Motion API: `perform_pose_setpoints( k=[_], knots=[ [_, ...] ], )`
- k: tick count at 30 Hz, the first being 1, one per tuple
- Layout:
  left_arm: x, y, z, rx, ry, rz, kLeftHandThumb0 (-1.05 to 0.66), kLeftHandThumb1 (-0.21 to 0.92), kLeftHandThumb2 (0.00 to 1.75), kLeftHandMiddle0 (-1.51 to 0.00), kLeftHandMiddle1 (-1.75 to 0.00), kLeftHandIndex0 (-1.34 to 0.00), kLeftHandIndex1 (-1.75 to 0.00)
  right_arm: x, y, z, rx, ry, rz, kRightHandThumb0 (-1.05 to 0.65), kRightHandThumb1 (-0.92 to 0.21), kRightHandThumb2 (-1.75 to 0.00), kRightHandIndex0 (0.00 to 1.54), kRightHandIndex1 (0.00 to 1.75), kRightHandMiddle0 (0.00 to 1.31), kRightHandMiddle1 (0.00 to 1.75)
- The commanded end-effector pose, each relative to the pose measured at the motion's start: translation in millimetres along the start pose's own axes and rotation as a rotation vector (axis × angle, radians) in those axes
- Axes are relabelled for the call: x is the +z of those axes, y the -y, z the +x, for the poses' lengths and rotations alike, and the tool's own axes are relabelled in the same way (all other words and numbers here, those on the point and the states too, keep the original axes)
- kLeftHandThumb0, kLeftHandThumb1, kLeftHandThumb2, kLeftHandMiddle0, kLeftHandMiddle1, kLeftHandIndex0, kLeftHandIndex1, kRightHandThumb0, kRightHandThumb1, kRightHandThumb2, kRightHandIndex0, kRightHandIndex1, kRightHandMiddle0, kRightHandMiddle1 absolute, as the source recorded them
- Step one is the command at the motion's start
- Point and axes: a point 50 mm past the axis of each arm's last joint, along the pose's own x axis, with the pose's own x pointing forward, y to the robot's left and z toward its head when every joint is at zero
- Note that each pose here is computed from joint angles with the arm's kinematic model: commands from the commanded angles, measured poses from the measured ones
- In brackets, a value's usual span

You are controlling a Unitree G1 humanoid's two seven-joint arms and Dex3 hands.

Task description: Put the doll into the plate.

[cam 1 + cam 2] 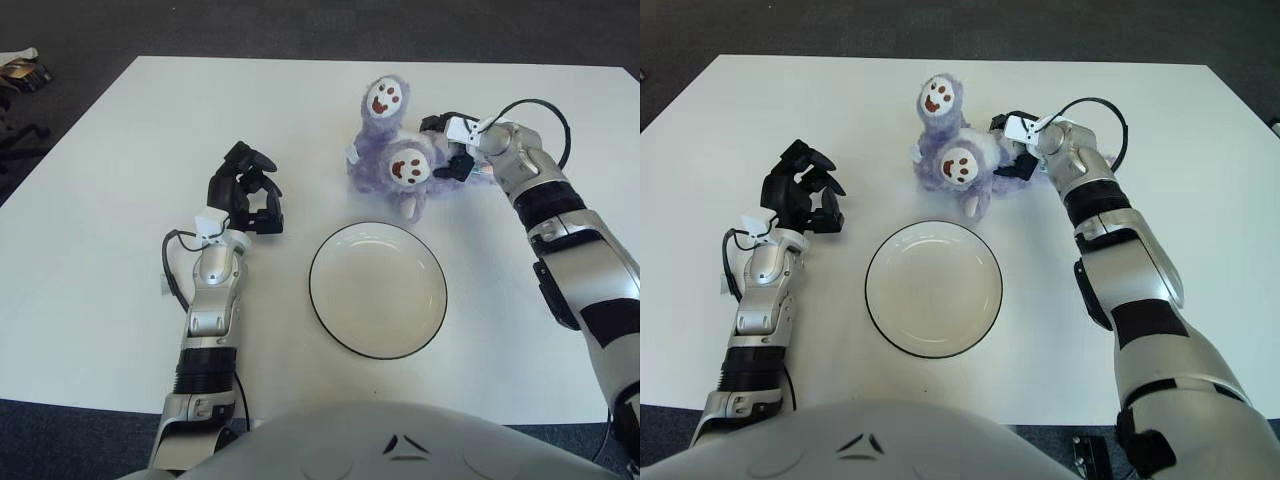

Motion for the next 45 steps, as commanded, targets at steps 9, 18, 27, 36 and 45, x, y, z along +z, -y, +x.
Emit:
perform_pose_setpoints(
  k=[9,18,27,36,45],
  knots=[
    [-7.7,-2.3,0.9,0.008,-0.022,0.007,-0.01,0.04,1.64,-0.81,-1.75,-0.60,-1.74,8.9,13.8,-8.9,-0.015,0.083,0.082,0.55,-0.14,-1.53,0.76,1.75,0.98,1.75],
    [-9.5,-3.8,4.3,0.021,-0.032,0.032,-0.01,0.08,1.60,-0.78,-1.75,-0.56,-1.75,20.8,22.7,-29.8,-0.063,0.157,0.029,0.56,-0.11,-1.57,0.78,1.75,1.01,1.75],
    [-10.8,-5.8,11.1,0.039,-0.036,0.040,-0.01,0.12,1.55,-0.75,-1.73,-0.54,-1.75,28.1,26.9,-34.6,-0.090,0.175,0.032,0.56,-0.11,-1.57,0.78,1.75,0.98,1.75],
    [-12.3,-8.5,16.4,0.045,-0.044,0.061,-0.01,0.10,1.57,-0.76,-1.74,-0.55,-1.75,38.5,34.5,-48.5,-0.086,0.254,0.067,0.56,-0.11,-1.57,0.78,1.75,1.03,1.75],
    [-13.1,-9.7,19.8,0.049,-0.048,0.081,-0.01,0.04,1.62,-0.81,-1.75,-0.62,-1.70,46.1,30.7,-58.3,-0.089,0.292,0.030,0.56,-0.10,-1.58,0.79,1.75,1.07,1.75]
  ],
)
